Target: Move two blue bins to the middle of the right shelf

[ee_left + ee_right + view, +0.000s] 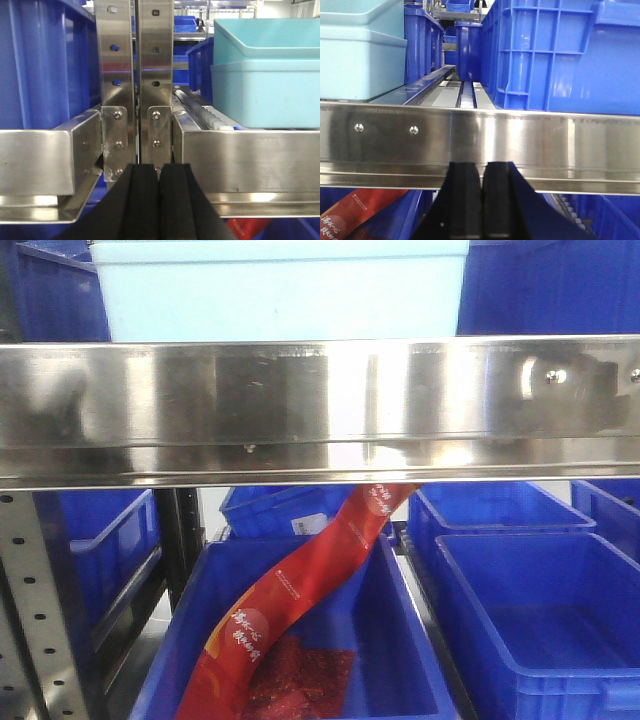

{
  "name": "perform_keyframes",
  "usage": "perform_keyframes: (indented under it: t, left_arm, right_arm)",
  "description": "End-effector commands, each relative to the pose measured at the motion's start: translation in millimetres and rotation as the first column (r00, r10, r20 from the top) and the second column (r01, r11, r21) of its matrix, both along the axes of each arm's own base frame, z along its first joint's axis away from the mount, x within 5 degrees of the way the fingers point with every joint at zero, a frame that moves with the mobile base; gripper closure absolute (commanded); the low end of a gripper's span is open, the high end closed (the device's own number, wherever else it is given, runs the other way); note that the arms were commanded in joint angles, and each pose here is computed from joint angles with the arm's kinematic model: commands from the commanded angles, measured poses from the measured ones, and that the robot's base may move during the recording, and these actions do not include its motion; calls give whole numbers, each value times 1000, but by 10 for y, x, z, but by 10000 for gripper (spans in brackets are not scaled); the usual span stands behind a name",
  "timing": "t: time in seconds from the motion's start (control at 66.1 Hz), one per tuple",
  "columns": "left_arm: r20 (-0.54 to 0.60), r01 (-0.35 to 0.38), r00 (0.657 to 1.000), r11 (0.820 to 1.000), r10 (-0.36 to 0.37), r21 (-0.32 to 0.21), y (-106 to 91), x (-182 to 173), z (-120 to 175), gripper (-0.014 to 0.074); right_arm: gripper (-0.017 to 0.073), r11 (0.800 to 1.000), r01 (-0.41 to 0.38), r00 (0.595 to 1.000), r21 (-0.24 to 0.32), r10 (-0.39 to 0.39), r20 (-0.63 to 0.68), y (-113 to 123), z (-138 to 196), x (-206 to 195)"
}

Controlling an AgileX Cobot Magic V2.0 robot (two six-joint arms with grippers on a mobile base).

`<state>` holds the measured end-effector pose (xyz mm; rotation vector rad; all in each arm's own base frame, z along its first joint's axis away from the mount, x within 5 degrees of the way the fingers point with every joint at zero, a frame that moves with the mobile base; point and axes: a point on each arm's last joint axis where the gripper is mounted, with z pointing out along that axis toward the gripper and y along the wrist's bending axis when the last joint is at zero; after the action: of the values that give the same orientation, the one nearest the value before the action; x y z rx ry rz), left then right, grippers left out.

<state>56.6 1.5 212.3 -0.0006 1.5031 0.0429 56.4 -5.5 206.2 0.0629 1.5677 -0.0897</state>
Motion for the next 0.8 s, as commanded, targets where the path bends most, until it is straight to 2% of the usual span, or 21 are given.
perform_keyframes:
  t: [0.0, 0.121, 0.786]
  left_arm:
    - [7, 24, 1000, 999, -24, -20, -13, -4, -4, 704]
    - [0, 52, 999, 999, -52, -16, -29, -3, -9, 704]
    - [8, 52, 999, 998, -52, -18, -29, -4, -2, 704]
  right_arm:
    - [722, 1000, 4, 1000, -8, -4, 14, -2, 6, -2]
    - [722, 1000, 4, 1000, -8, -4, 14, -2, 6, -2]
    - [722, 1000, 4, 1000, -8, -4, 14, -2, 6, -2]
